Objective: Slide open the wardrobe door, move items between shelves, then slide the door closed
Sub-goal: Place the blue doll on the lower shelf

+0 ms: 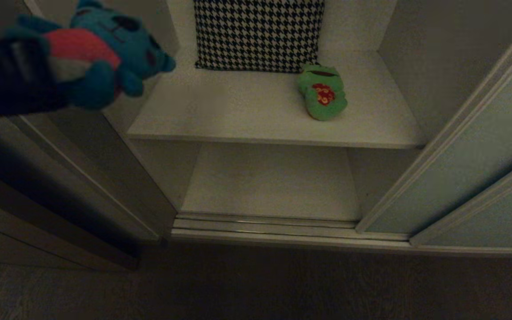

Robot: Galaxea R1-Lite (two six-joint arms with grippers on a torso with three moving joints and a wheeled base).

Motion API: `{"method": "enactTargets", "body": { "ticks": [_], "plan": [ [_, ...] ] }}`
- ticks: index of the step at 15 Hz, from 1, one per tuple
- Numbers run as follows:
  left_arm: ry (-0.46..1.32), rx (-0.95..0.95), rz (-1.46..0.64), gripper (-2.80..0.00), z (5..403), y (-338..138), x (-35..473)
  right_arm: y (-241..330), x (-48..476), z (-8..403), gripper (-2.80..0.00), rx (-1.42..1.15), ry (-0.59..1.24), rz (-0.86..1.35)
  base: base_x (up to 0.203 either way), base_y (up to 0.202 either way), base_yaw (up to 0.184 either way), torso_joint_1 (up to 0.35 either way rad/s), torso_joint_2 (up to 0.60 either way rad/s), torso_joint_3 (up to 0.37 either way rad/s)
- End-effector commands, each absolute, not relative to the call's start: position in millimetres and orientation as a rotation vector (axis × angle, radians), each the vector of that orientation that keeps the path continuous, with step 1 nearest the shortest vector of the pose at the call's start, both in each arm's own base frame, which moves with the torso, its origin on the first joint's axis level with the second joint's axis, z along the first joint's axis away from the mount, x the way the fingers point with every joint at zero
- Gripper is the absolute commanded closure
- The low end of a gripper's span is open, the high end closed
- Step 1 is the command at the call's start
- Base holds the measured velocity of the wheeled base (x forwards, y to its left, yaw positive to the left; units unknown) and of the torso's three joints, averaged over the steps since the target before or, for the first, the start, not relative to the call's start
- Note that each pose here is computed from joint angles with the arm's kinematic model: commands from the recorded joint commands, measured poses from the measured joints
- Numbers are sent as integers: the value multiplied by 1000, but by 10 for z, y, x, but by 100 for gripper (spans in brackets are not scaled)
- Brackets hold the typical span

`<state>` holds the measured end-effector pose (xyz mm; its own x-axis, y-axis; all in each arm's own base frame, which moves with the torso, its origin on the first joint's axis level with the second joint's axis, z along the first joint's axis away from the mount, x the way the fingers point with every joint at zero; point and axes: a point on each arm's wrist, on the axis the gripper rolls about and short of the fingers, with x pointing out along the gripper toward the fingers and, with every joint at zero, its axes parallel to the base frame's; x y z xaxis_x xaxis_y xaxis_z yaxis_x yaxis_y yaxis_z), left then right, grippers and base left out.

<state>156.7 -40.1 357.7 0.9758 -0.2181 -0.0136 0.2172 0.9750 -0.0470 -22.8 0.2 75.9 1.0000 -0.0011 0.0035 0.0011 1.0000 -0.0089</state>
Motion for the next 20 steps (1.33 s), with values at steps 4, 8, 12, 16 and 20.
{"method": "enactTargets", "body": {
  "ticks": [4, 8, 12, 16, 20],
  "plan": [
    [32, -9, -180, 0, 2683, -12, 73, 1, -227, 760, 0, -9, -3, 0, 0, 0, 0, 0, 0, 0],
    [142, 55, -125, 0, 1681, -1, -215, 2, -228, 760, 0, -9, -5, -2, 0, 0, 0, 0, 0, 0],
    [121, 130, -146, 0, 982, -18, -355, 2, -227, 759, 0, -9, -3, -2, 0, 0, 0, 0, 0, 0],
    [86, 136, -83, 0, 770, -10, -282, 2, -227, 760, 0, -9, -3, -2, 0, 0, 0, 0, 0, 0],
    [43, 123, -70, 0, 759, -8, -251, 2, -227, 760, 0, -9, -3, -2, 0, 0, 0, 0, 0, 0]
  ]
}}
